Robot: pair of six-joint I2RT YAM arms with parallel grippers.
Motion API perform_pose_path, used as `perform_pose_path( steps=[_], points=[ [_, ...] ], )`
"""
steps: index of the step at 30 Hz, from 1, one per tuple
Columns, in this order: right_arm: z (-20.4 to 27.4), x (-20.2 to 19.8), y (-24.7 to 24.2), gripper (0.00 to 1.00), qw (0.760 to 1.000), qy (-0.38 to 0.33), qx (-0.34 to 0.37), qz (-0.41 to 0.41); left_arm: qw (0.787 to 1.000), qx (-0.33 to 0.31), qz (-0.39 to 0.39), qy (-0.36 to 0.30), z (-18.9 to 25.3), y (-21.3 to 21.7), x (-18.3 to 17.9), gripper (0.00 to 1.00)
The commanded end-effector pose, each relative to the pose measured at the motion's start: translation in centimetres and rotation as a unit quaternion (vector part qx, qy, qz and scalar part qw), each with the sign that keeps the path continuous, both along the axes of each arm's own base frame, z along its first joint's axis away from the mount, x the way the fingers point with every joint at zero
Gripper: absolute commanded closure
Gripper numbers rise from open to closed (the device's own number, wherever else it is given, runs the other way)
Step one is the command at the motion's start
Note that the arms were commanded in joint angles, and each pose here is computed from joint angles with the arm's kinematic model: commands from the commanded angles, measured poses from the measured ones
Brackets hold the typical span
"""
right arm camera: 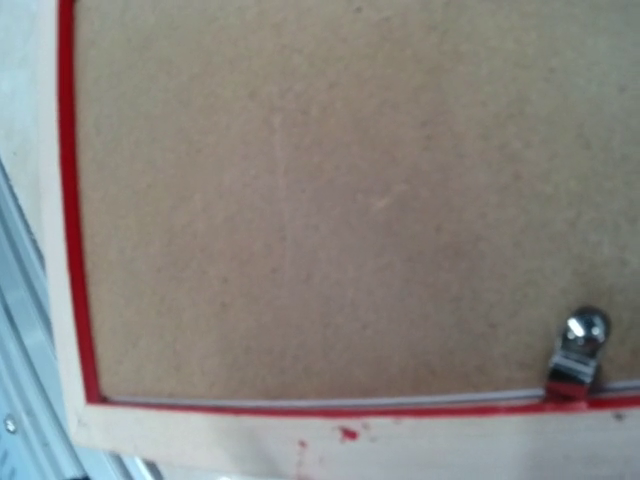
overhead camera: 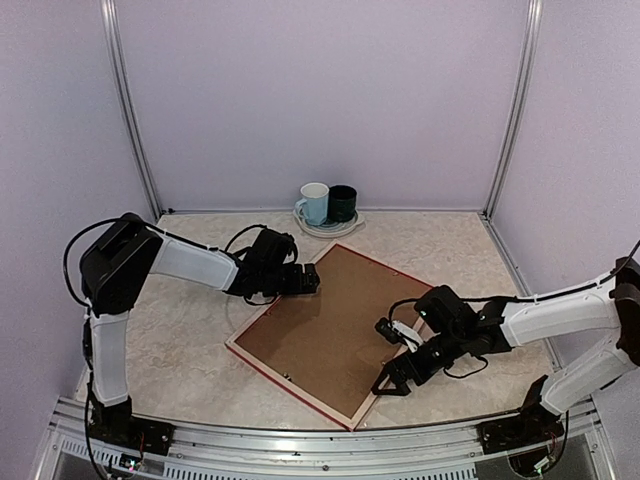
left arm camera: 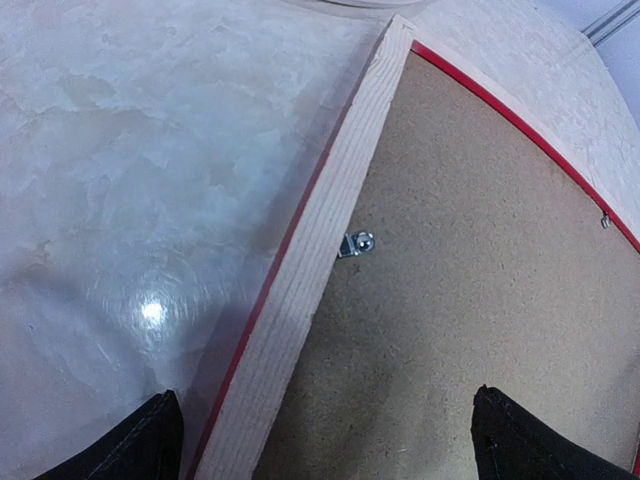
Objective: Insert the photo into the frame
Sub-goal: Rotate the photo frame at the center of the board.
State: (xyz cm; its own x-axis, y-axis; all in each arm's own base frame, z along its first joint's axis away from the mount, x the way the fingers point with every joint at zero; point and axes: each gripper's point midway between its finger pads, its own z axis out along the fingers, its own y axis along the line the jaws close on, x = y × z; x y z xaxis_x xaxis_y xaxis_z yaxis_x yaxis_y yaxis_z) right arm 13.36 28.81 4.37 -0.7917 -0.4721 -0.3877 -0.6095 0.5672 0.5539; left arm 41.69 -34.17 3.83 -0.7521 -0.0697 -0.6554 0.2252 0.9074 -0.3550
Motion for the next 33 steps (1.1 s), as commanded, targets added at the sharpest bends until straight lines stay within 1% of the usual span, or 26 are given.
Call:
perform_pose_path(
  steps=[1, 3, 4, 7, 9, 12, 14, 19, 24, 30, 33],
  points=[
    [0.7, 0.5, -1.5, 0.01, 0.999, -0.033, -0.035, -0.017, 0.999, -0.033, -0.03, 0.026, 1.5, -0.9, -3.0, 0.01],
    [1.4, 1.3, -2.4, 0.01, 0.997, -0.05, -0.053, -0.037, 0.999, -0.026, -0.015, 0.011, 2.7, 0.2, -2.6, 0.01],
    [1.8, 1.6, -2.8, 0.01, 0.996, -0.055, -0.056, -0.047, 1.0, -0.027, -0.01, -0.002, 4.0, 0.6, -2.4, 0.01],
    [2.8, 2.4, -3.4, 0.01, 0.994, -0.056, -0.053, -0.075, 0.999, -0.02, 0.006, -0.028, 6.6, 1.8, -2.2, 0.01],
    [2.8, 3.1, -4.1, 0.01, 0.992, -0.055, -0.068, -0.096, 0.999, -0.017, 0.016, -0.038, 7.8, 2.5, -2.2, 0.01],
    [3.3, 4.1, -4.7, 0.01, 0.987, -0.065, -0.084, -0.118, 0.998, -0.026, 0.024, -0.043, 9.2, 3.4, -3.1, 0.01],
    [4.6, 5.3, -4.9, 0.01, 0.984, -0.081, -0.08, -0.138, 0.998, -0.04, 0.03, -0.048, 10.4, 4.0, -4.2, 0.01],
    [7.6, 10.5, -6.8, 0.01, 0.967, -0.125, -0.057, -0.216, 0.997, -0.032, 0.062, -0.033, 9.8, 6.4, -8.3, 0.01],
    [9.3, 16.0, -9.0, 0.01, 0.948, -0.157, -0.049, -0.272, 0.997, -0.026, 0.07, -0.015, 8.9, 7.8, -13.4, 0.01],
    [9.6, 22.5, -11.1, 0.01, 0.929, -0.169, -0.046, -0.326, 0.994, -0.044, 0.091, 0.037, 7.3, 9.7, -18.9, 0.01],
    [9.4, 25.7, -11.4, 0.01, 0.924, -0.175, -0.044, -0.338, 0.993, -0.049, 0.092, 0.058, 6.6, 10.0, -21.3, 0.01]
  ],
)
